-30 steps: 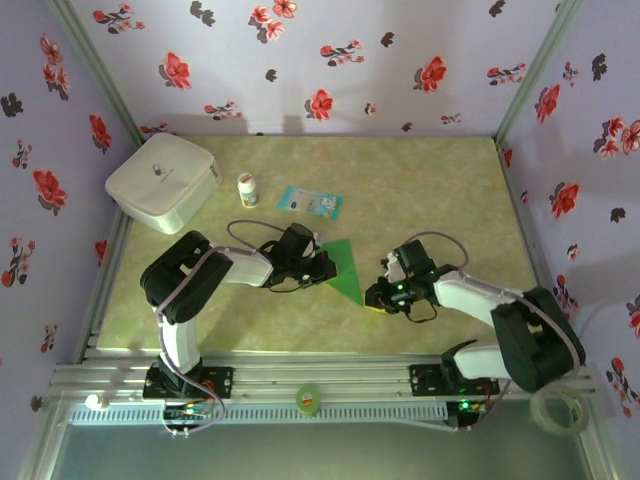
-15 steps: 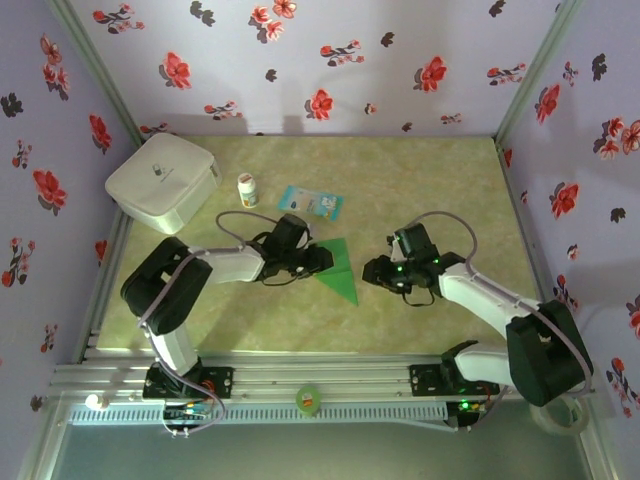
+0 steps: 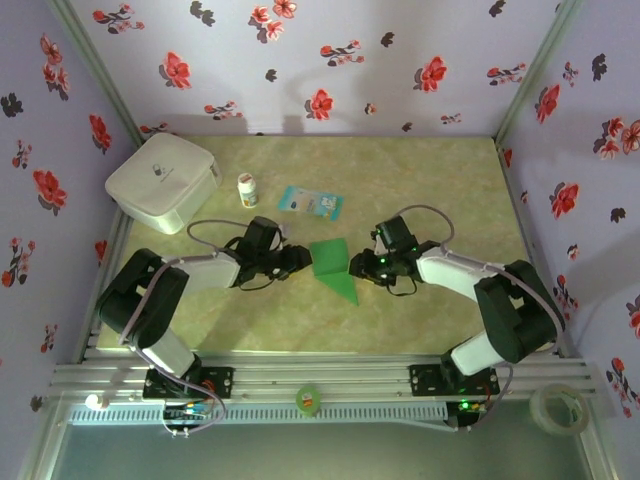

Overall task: Fold a paper plane with a square sheet of paper (pick it up from the middle)
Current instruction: Fourth fold the wing at the center of the table.

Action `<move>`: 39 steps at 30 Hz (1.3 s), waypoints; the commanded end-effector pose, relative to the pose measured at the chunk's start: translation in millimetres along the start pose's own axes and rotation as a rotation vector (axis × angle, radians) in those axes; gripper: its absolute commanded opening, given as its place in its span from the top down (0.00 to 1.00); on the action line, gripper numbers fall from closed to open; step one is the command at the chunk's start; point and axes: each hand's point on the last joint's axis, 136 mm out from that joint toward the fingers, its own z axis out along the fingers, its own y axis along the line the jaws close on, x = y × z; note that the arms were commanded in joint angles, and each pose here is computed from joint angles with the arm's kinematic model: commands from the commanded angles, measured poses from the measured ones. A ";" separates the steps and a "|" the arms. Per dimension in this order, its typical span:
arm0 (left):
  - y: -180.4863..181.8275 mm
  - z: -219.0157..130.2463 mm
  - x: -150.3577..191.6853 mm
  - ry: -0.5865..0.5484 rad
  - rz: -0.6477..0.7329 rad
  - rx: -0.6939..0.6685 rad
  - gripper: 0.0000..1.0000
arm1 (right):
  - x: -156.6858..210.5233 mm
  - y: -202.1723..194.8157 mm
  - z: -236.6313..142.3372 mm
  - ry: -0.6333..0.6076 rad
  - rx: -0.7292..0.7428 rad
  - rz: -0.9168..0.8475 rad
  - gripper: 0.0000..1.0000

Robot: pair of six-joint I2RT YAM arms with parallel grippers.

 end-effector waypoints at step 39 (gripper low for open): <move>-5.0 32.2 8.7 0.069 -0.121 0.083 0.62 | -0.2 -9.3 18.2 -0.013 0.009 0.019 0.70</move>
